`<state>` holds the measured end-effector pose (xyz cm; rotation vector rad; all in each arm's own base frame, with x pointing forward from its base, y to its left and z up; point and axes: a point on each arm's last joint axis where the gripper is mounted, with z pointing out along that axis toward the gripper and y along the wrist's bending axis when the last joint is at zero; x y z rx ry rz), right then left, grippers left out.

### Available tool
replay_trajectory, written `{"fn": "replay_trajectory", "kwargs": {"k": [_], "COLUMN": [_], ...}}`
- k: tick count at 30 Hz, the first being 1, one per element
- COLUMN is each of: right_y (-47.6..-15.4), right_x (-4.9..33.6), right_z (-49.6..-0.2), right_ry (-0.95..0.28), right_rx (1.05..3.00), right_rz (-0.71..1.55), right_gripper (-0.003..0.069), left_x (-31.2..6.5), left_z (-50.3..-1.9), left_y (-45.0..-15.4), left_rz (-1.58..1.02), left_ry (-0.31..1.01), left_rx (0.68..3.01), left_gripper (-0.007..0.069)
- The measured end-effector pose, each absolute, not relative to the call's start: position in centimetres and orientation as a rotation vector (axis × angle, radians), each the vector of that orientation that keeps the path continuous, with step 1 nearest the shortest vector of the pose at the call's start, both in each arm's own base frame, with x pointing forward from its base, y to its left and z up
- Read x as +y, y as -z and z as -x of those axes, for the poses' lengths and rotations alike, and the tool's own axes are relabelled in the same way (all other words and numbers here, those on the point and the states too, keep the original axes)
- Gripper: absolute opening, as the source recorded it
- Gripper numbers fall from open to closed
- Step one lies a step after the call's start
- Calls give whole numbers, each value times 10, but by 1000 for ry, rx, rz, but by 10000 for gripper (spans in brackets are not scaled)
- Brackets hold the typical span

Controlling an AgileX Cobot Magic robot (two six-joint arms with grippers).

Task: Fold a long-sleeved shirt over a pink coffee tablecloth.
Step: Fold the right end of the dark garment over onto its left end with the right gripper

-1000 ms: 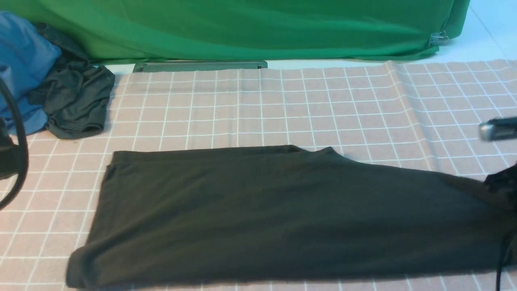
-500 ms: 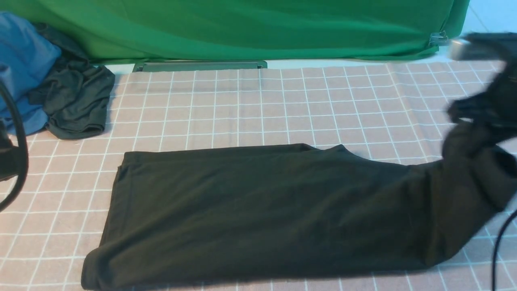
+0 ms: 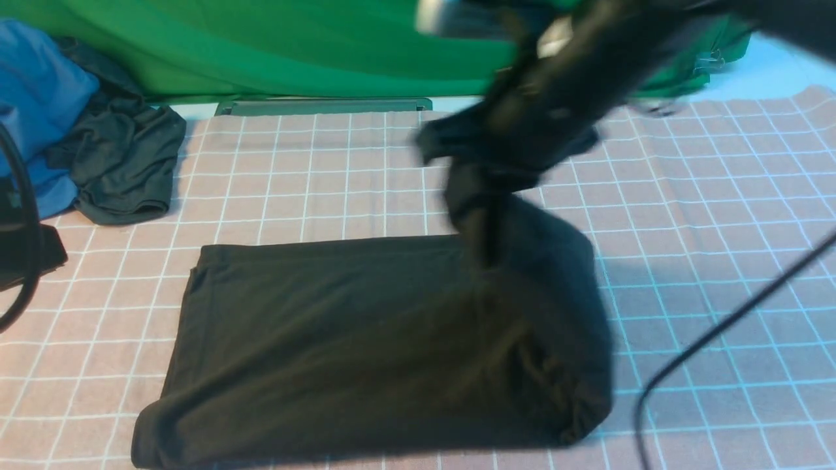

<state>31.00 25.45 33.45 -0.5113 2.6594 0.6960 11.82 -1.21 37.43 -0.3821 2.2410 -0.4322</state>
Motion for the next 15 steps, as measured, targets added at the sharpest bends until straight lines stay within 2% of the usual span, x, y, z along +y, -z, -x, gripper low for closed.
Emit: {"fn": "replay_trajectory", "kwargs": {"k": [2,6,15], "right_y": [-321,-298,-232], "right_x": [287,329,388], "right_z": [-310,-310,-305], "right_ry": [-796,-880,-1009], "right_rx": [2640,2612,2633], "right_rz": [532,553,476], "right_gripper": [72,71,71], "left_x": [-12,-12,-12], "left_z": [-118,-118,-118], "left_y": [-374,-374,-374], "left_rz": [382,382,379], "left_ry": [433,433,432], "left_rx": [2241,2241,2241], "left_gripper": [13,13,13]}}
